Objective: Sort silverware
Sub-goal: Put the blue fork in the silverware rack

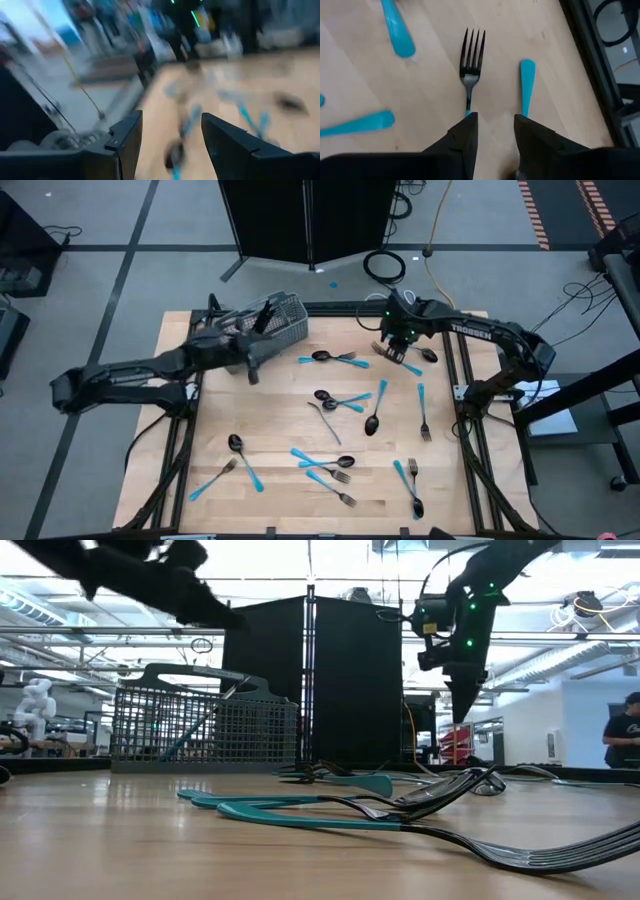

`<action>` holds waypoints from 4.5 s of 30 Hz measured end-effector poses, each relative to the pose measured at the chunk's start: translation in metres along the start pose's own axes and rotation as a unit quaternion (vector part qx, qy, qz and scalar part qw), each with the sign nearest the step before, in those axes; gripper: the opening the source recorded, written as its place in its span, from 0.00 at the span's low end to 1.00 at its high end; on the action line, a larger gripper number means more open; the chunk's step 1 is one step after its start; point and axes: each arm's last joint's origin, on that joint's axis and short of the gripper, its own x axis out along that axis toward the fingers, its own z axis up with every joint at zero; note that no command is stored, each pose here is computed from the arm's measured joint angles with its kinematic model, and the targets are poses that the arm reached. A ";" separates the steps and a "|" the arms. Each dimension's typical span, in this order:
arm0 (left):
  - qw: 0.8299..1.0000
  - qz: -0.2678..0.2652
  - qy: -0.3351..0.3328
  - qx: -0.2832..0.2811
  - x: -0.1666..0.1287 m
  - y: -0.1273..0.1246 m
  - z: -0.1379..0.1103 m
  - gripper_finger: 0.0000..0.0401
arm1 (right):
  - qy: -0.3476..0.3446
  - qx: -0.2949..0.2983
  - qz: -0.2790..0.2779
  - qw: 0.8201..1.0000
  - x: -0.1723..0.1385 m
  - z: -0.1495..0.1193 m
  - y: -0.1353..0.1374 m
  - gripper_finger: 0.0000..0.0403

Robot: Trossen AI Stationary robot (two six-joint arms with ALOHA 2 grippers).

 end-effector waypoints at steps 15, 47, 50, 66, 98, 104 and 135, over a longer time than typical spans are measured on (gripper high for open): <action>0.986 -0.066 -0.129 -0.077 -0.014 -0.010 -0.001 0.50 | 0.012 0.073 -0.002 0.997 0.054 -0.039 0.003 0.29; 0.992 -0.078 -0.088 -0.040 -0.008 -0.017 -0.010 0.50 | 0.045 0.107 0.055 0.992 0.086 -0.035 0.013 0.01; 0.992 -0.078 -0.089 -0.040 -0.008 -0.016 -0.009 0.50 | 0.004 0.109 0.051 0.993 0.074 -0.032 0.011 0.01; 0.992 -0.079 -0.084 -0.042 -0.006 -0.017 -0.011 0.50 | -0.272 0.094 0.076 0.955 0.002 0.000 0.023 0.00; 0.977 -0.126 -0.103 -0.140 0.064 -0.039 -0.028 0.50 | -0.529 -0.023 0.242 0.813 -0.016 0.048 0.139 0.00; 0.976 -0.124 -0.110 -0.140 0.082 -0.038 -0.018 0.50 | -0.532 -0.024 0.244 0.810 -0.017 0.048 0.140 0.00; 0.971 -0.128 -0.116 -0.164 0.106 -0.032 -0.003 0.22 | -0.517 -0.064 0.231 0.822 -0.014 0.044 0.148 0.00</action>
